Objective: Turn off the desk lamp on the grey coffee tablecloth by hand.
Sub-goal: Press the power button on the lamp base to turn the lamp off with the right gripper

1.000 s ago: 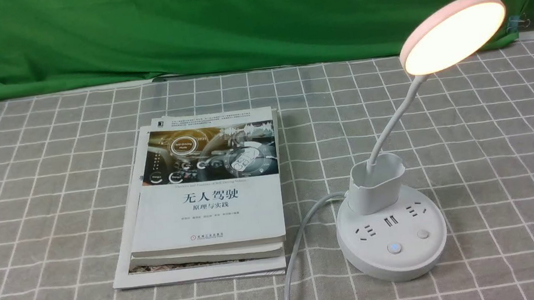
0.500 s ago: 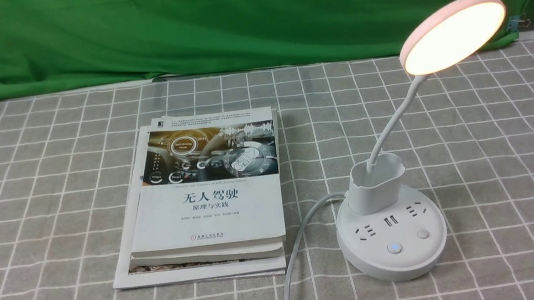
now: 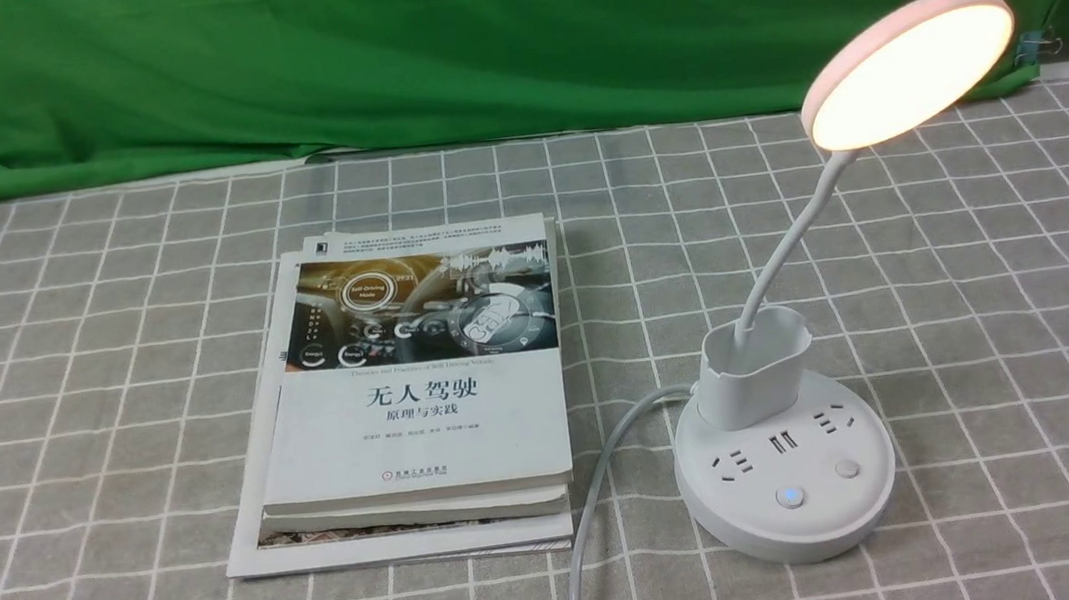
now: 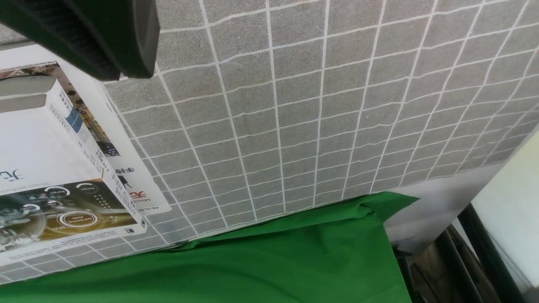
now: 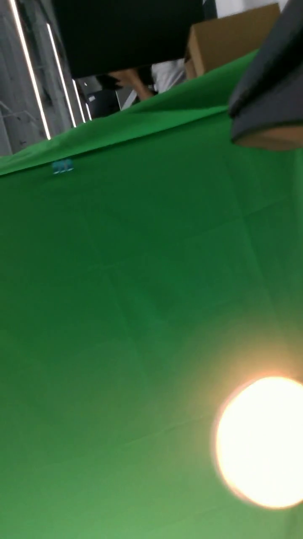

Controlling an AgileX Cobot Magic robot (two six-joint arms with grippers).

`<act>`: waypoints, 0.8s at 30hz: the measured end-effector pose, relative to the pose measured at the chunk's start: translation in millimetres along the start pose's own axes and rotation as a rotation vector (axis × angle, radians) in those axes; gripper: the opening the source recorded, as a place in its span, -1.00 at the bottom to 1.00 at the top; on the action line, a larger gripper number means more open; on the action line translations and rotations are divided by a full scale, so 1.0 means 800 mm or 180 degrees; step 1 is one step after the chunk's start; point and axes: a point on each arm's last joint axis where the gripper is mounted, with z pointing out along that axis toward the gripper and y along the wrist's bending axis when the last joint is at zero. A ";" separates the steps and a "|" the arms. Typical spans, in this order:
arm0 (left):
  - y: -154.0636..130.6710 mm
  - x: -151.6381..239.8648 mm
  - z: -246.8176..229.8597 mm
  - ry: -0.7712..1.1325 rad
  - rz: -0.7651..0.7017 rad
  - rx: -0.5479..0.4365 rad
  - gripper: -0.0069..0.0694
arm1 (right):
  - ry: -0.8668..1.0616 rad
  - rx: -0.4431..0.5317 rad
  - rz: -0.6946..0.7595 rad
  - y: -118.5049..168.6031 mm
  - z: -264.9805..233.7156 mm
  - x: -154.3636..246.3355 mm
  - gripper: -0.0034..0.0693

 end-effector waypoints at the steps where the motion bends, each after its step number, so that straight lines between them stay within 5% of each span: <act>1: 0.000 0.000 0.000 0.0000 0.0000 0.0000 -0.77 | 0.0149 -0.0013 -0.0014 0.009 0.014 -0.028 -0.76; 5: 0.000 0.000 0.000 0.0000 0.0000 0.0000 -0.77 | 0.0694 -0.0028 -0.0330 0.027 0.060 -0.074 -0.76; 10: 0.000 0.000 0.000 0.0000 0.0000 0.0000 -0.77 | 0.1427 -0.0028 -0.0701 0.025 0.105 -0.054 -0.76; 19: 0.000 0.000 0.000 0.0000 0.0000 0.0000 -0.77 | 0.3245 0.0283 -0.0283 0.001 0.157 0.071 -0.76; 24: 0.000 0.000 0.000 0.0000 0.0000 0.0000 -0.77 | 0.3914 -0.0103 -0.0328 0.023 0.168 0.132 -0.75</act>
